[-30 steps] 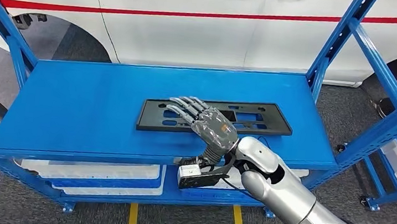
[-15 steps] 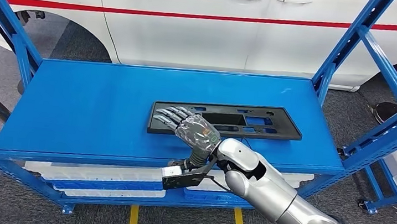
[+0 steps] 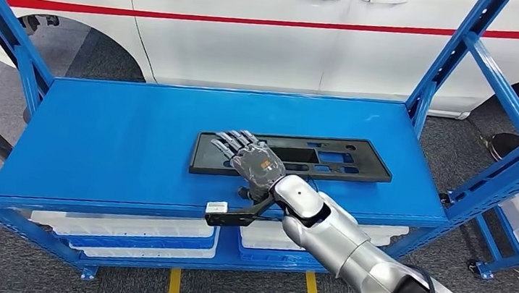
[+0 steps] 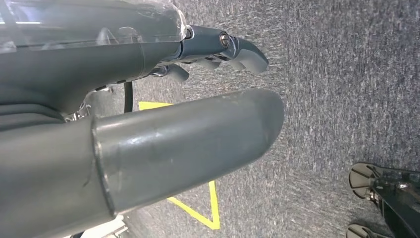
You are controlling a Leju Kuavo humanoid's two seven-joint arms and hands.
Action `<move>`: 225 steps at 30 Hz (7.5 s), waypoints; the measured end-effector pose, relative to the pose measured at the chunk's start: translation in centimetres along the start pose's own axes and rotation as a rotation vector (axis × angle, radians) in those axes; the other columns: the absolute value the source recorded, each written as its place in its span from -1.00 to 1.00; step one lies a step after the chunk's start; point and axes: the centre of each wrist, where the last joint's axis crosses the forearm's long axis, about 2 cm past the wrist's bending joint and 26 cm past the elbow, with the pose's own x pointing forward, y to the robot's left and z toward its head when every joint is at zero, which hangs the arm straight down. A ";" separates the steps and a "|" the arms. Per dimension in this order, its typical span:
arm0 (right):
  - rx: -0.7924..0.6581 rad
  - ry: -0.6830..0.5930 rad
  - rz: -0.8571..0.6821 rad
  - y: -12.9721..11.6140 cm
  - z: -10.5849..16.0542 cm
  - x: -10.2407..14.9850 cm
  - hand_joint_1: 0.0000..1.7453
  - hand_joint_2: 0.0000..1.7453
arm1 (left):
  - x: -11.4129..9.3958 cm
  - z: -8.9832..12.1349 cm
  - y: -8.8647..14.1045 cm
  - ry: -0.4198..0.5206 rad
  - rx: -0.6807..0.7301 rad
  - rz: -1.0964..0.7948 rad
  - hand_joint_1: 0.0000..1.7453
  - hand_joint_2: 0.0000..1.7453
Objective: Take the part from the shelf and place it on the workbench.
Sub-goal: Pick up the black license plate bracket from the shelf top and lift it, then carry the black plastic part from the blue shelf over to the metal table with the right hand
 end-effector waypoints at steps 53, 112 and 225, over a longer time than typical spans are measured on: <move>-0.297 0.115 0.013 -1.7 6.0 -1.9 1.00 1.00 | -0.3 0.0 -1.1 0.015 -0.047 0.057 -1.00 1.00; -0.753 -0.131 0.219 -9.1 14.6 -1.5 1.00 1.00 | 0.3 -0.1 0.3 0.032 0.006 0.007 -1.00 1.00; -0.603 0.058 0.264 -5.3 10.7 1.7 1.00 1.00 | -0.6 0.1 2.2 0.032 -0.005 0.001 -1.00 1.00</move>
